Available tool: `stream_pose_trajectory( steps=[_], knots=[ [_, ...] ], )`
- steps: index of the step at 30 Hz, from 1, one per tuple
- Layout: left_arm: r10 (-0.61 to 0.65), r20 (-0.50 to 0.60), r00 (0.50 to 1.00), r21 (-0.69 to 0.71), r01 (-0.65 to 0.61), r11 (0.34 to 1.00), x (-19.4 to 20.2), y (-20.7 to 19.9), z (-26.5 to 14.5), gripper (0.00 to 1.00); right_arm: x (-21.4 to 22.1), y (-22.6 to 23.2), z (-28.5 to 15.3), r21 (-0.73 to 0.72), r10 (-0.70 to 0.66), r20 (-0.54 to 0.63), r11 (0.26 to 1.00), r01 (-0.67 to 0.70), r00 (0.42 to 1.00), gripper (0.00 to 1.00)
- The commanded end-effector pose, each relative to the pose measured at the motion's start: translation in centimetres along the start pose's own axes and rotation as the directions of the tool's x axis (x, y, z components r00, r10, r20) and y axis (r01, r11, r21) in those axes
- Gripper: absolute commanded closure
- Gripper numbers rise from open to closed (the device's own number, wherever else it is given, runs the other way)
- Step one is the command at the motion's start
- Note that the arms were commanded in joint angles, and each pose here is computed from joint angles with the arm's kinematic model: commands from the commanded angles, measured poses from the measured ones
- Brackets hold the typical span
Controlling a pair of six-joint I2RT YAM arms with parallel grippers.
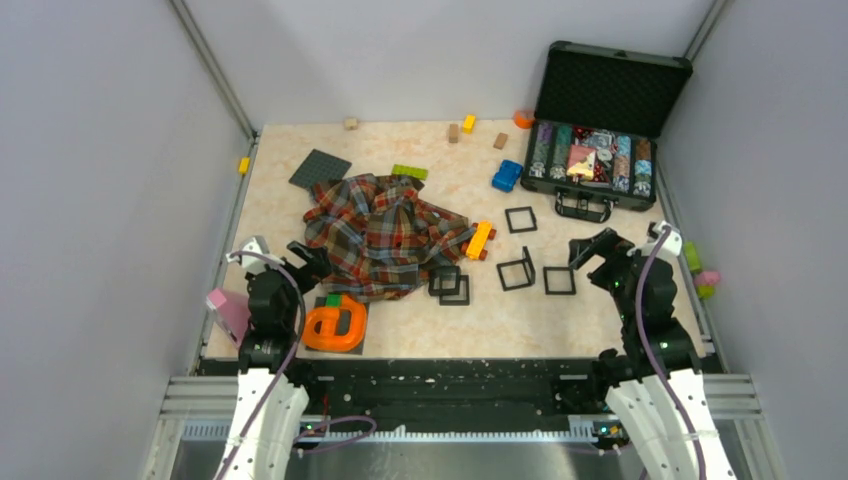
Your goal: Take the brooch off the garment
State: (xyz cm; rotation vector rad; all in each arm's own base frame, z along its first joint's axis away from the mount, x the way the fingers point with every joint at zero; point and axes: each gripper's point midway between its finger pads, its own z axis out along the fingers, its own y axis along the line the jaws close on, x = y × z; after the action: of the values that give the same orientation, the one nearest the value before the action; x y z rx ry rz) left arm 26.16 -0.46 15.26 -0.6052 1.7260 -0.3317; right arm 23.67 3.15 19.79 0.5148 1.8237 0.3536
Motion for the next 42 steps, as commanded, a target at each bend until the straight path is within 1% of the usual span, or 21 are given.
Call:
stream_pose_trajectory(
  steps=[1,5,9,12,17,19,22,27,28,30,34,36,38,42],
  knots=[
    [0.019,0.018,1.000,0.087,-0.020,0.996,-0.5,-1.6,-0.1,0.01,-2.0,2.0,0.0,-0.071,-0.023,0.047,0.997,0.027,0.999,0.01],
    [0.040,-0.011,0.999,0.189,-0.037,0.981,0.5,-3.0,-0.1,0.01,-1.3,4.4,0.7,-0.170,-0.066,-0.038,0.984,0.059,0.997,0.01],
    [0.050,-0.010,0.999,0.299,-0.045,0.953,0.7,-4.9,-0.2,0.02,-0.6,5.9,1.7,-0.179,-0.096,-0.105,0.981,0.076,0.990,0.01],
    [0.040,-0.022,0.999,0.333,-0.031,0.942,0.8,-5.7,-0.1,0.02,0.1,8.2,1.8,-0.213,-0.144,-0.116,0.970,0.117,0.983,0.01],
    [0.012,-0.083,0.997,0.369,0.019,0.929,1.4,-6.8,0.7,0.05,2.3,13.1,1.7,-0.277,-0.228,-0.172,0.945,0.175,0.958,0.03],
    [0.013,-0.109,0.994,0.391,0.031,0.920,1.7,-7.7,0.8,0.06,3.5,15.0,1.6,-0.312,-0.248,-0.191,0.933,0.181,0.950,0.06],
    [0.033,-0.131,0.991,0.408,0.023,0.913,2.1,-8.8,1.1,0.06,6.2,17.0,1.9,-0.338,-0.271,-0.237,0.923,0.183,0.933,0.07],
    [0.132,-0.146,0.980,0.426,-0.058,0.903,2.5,-11.4,1.5,0.06,12.0,18.3,3.6,-0.312,-0.347,-0.333,0.918,0.245,0.877,0.06],
    [0.152,-0.149,0.977,0.430,-0.075,0.900,2.7,-11.8,1.7,0.06,13.0,18.4,4.0,-0.312,-0.348,-0.353,0.919,0.241,0.868,0.09],
    [0.173,-0.167,0.971,0.439,-0.084,0.895,3.2,-12.4,2.0,0.07,14.6,18.6,4.4,-0.317,-0.330,-0.388,0.925,0.212,0.861,0.19],
    [0.197,-0.199,0.960,0.453,-0.088,0.887,4.2,-12.7,2.6,0.10,17.2,19.0,5.1,-0.317,-0.293,-0.444,0.935,0.157,0.847,0.28],
    [0.212,-0.220,0.952,0.454,-0.092,0.886,4.9,-12.6,3.0,0.11,18.4,19.1,5.2,-0.314,-0.267,-0.477,0.942,0.121,0.837,0.31],
    [0.220,-0.236,0.947,0.459,-0.091,0.884,5.4,-12.6,3.2,0.12,19.5,19.2,5.2,-0.308,-0.231,-0.512,0.949,0.075,0.827,0.31],
    [0.224,-0.245,0.943,0.468,-0.087,0.879,6.0,-12.5,3.3,0.13,21.6,18.2,5.4,-0.242,-0.151,-0.573,0.970,0.009,0.806,0.33]
  ],
)
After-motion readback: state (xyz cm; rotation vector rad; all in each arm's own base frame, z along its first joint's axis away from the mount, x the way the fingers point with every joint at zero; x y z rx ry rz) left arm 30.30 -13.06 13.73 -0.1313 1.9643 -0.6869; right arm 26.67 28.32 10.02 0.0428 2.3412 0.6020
